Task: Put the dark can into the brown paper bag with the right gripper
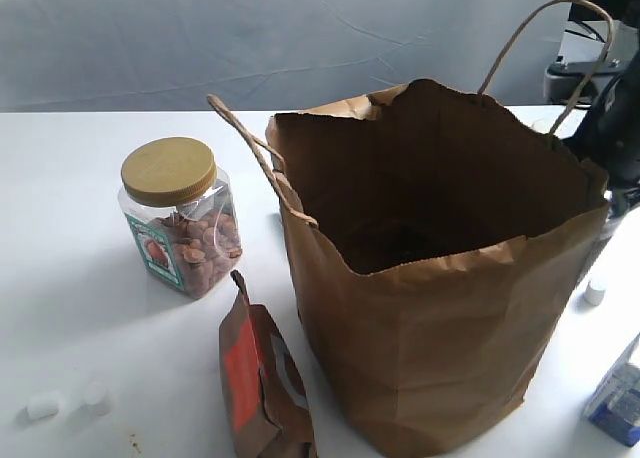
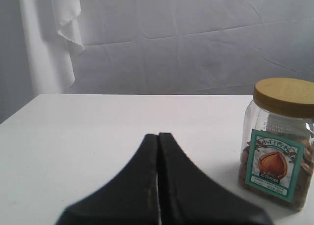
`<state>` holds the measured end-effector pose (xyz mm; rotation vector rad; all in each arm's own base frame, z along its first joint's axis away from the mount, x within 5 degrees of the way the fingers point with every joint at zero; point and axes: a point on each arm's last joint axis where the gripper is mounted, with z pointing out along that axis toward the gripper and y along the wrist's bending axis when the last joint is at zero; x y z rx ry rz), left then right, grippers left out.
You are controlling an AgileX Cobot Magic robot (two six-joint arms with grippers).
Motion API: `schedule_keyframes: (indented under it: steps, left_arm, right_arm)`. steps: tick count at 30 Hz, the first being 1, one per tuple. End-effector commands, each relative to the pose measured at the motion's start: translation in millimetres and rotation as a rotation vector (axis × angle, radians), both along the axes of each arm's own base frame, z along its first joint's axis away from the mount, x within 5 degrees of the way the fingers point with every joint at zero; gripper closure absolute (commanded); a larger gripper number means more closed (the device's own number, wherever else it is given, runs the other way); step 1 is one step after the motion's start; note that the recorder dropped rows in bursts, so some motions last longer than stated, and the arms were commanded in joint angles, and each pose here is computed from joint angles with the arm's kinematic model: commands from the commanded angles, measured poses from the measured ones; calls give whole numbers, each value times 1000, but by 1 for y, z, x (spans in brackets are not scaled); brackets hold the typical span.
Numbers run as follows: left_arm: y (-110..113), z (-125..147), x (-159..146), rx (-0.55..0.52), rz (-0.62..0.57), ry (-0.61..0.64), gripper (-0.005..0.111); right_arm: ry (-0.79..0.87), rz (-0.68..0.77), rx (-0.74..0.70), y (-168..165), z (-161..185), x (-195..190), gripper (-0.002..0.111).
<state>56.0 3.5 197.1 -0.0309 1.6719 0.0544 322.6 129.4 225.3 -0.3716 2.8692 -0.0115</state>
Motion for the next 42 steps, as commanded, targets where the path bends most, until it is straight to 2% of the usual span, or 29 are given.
schedule_keyframes:
  steps: [1, 5, 9, 17, 23, 29, 33, 37, 42]
  left_arm:
    - [0, 0, 0, 0, -6, -6, 107]
    - [0, 0, 0, 0, -6, -6, 107]
    - [0, 0, 0, 0, -6, -6, 107]
    - [0, 0, 0, 0, -6, -6, 107]
    - [0, 0, 0, 0, -6, -6, 107]
    - [0, 0, 0, 0, -6, -6, 107]
    - [0, 0, 0, 0, -6, -6, 107]
    - [0, 0, 0, 0, -6, -6, 107]
    - [0, 0, 0, 0, -6, -6, 107]
  right_arm:
    - [-141, 8, 47, -10, 59, -22, 108]
    - [-300, -1, 18, -30, 109, -50, 108]
    - [-444, -38, 49, -48, 151, -83, 108]
    - [-674, 28, 208, -63, 210, -162, 108]
    - [-732, 113, 356, -58, 225, -196, 108]
    - [-742, 228, 548, -38, 234, -210, 108]
    - [-755, 306, 627, -17, 236, -208, 108]
    - [-701, 370, 645, 11, 227, -200, 108]
    - [-565, 426, 588, 56, 197, -183, 108]
